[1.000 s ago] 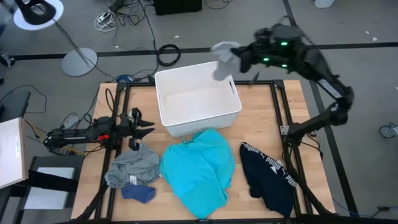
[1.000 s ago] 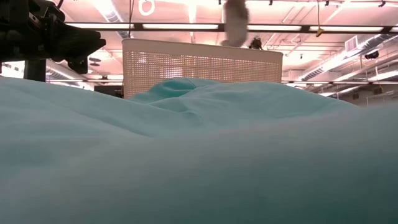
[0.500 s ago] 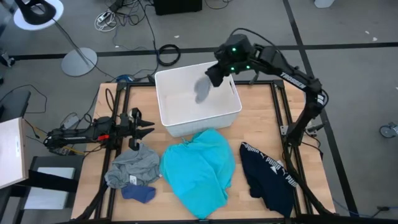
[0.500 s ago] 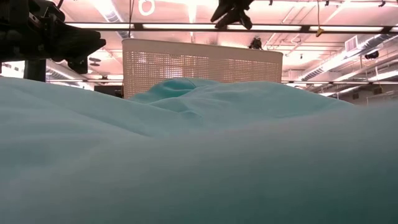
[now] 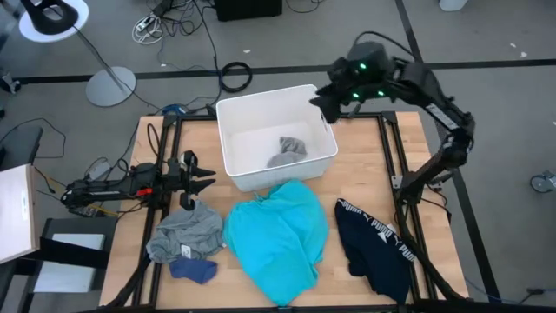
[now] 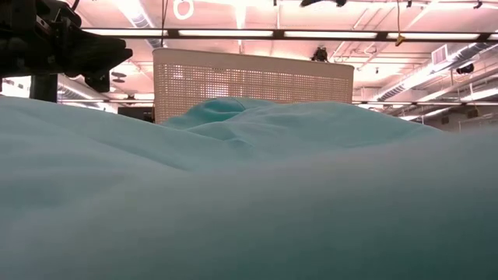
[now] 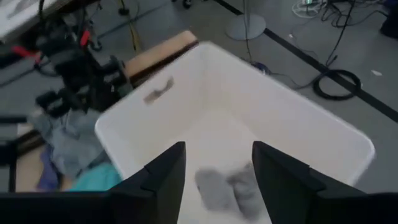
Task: Sort clothes
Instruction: Put the light blue short into the white laundry bin
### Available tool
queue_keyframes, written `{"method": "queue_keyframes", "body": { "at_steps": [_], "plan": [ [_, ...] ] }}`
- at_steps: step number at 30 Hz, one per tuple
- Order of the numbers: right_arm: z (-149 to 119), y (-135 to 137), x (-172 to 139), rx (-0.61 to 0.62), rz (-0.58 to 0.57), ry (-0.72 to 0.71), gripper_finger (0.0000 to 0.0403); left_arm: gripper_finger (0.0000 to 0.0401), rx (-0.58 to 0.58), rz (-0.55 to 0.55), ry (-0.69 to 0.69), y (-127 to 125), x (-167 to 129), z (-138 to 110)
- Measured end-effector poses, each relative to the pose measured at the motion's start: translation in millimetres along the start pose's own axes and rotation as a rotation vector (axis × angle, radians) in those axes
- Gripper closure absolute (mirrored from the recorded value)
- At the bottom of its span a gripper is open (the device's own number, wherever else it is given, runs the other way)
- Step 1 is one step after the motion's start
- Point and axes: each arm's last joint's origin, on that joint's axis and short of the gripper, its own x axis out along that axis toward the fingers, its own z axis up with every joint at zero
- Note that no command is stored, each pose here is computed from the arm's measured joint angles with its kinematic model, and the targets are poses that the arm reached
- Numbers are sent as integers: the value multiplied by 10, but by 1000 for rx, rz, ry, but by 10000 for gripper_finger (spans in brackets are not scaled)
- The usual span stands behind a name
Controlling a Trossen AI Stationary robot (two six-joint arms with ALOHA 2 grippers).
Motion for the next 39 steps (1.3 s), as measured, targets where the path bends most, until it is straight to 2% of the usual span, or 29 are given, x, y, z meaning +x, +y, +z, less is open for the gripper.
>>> {"method": "queue_keyframes", "body": {
  "at_steps": [9,15,17,21,27,29,32,36,39],
  "plan": [
    [-540,246,-661,7,-214,224,222,284,0,0,0,0,0,0],
    [-877,500,-766,41,-153,235,225,284,0,0,0,0,0,0],
    [-1075,549,-699,44,-203,292,226,284,0,0,0,0,0,0],
    [-1521,667,-486,54,-231,380,226,284,0,0,0,0,0,0],
    [-2130,758,-16,48,-280,454,228,284,0,0,0,0,0,0],
    [-2290,807,160,49,-250,450,228,284,0,0,0,0,0,0],
    [-2484,911,430,29,-141,432,227,284,0,0,0,0,0,0],
    [-2665,1051,756,10,8,378,228,284,0,-1,0,0,0,0],
    [-2773,1133,956,-24,63,363,229,284,0,-1,0,0,0,0]
  ]
}}
